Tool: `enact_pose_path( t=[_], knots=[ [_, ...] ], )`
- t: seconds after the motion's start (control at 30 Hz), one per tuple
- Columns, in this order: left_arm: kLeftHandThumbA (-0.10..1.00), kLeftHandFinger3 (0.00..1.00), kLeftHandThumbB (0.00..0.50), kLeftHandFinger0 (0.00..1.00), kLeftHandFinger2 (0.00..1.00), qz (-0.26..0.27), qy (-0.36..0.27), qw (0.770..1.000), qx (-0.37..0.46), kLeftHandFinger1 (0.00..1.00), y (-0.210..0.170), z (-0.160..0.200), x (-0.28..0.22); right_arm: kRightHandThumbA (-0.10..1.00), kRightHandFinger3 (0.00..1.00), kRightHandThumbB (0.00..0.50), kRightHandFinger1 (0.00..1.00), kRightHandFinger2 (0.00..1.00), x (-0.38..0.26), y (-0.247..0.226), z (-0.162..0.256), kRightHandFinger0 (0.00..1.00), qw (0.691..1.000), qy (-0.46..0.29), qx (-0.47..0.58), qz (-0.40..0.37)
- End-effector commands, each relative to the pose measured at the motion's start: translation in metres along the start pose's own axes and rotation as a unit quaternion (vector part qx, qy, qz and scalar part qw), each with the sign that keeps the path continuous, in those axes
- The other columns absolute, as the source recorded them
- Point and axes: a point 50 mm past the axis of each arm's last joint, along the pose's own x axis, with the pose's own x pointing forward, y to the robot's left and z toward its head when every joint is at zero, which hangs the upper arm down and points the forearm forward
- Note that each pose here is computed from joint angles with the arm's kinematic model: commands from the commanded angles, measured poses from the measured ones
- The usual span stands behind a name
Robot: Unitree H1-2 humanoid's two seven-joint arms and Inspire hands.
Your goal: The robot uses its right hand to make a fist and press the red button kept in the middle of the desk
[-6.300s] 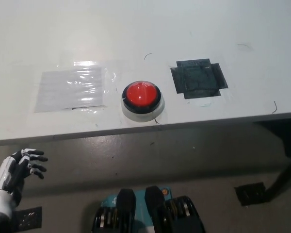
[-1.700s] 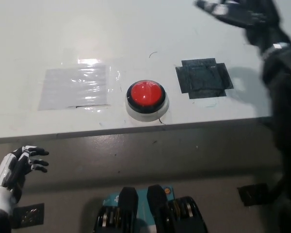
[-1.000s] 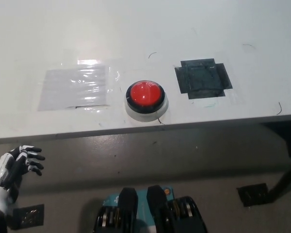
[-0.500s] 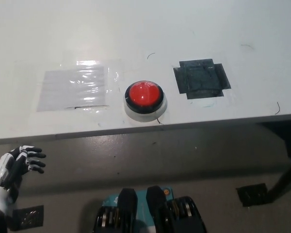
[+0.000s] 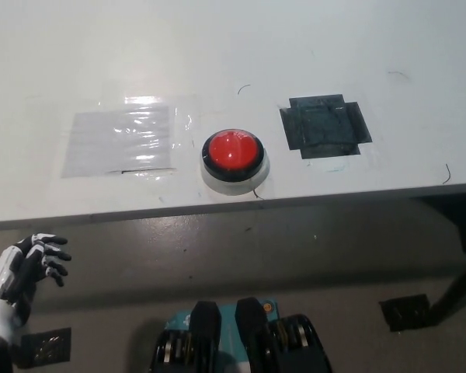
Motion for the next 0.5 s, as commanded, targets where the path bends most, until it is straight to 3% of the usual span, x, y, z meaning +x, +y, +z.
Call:
enact_pose_path(
  t=[0.0,0.03,0.13,0.2,0.3,0.47],
  knots=[
    [0.64,0.53,0.091,0.32,0.43,-0.005,-0.037,0.999,-0.003,0.35,0.003,0.0087,0.0014,1.0,0.59,0.171,0.33,0.51,0.0089,0.0041,0.026,0.06,0.999,-0.036,-0.012,-0.003],
    [0.65,0.53,0.109,0.32,0.42,-0.007,-0.039,0.999,-0.003,0.34,0.0033,0.0082,0.0018,1.0,0.59,0.182,0.32,0.5,0.0085,0.0047,0.0263,0.07,0.999,-0.037,-0.013,-0.001],
    [0.67,0.54,0.097,0.33,0.43,-0.005,-0.041,0.999,0.003,0.35,0.0042,0.0081,0.0015,1.0,0.57,0.183,0.31,0.48,0.0071,0.006,0.0275,0.06,0.999,-0.039,-0.016,0.004],
    [0.68,0.52,0.092,0.28,0.4,-0.006,-0.043,0.999,0.008,0.31,0.0044,0.0081,0.0018,1.0,0.57,0.178,0.31,0.48,0.0071,0.0051,0.0273,0.06,0.999,-0.04,-0.017,0.005],
    [0.65,0.51,0.081,0.31,0.39,-0.01,-0.046,0.999,-0.005,0.32,0.0035,0.0069,0.0012,1.0,0.54,0.149,0.29,0.45,0.0067,0.0057,0.0313,0.07,0.999,-0.045,-0.019,0.007],
    [0.67,0.5,0.108,0.24,0.35,-0.003,-0.043,0.999,0.002,0.28,0.003,0.0063,0.0006,1.0,0.54,0.124,0.27,0.43,0.0064,0.0057,0.0322,0.07,0.999,-0.046,-0.019,0.007]
  ],
)
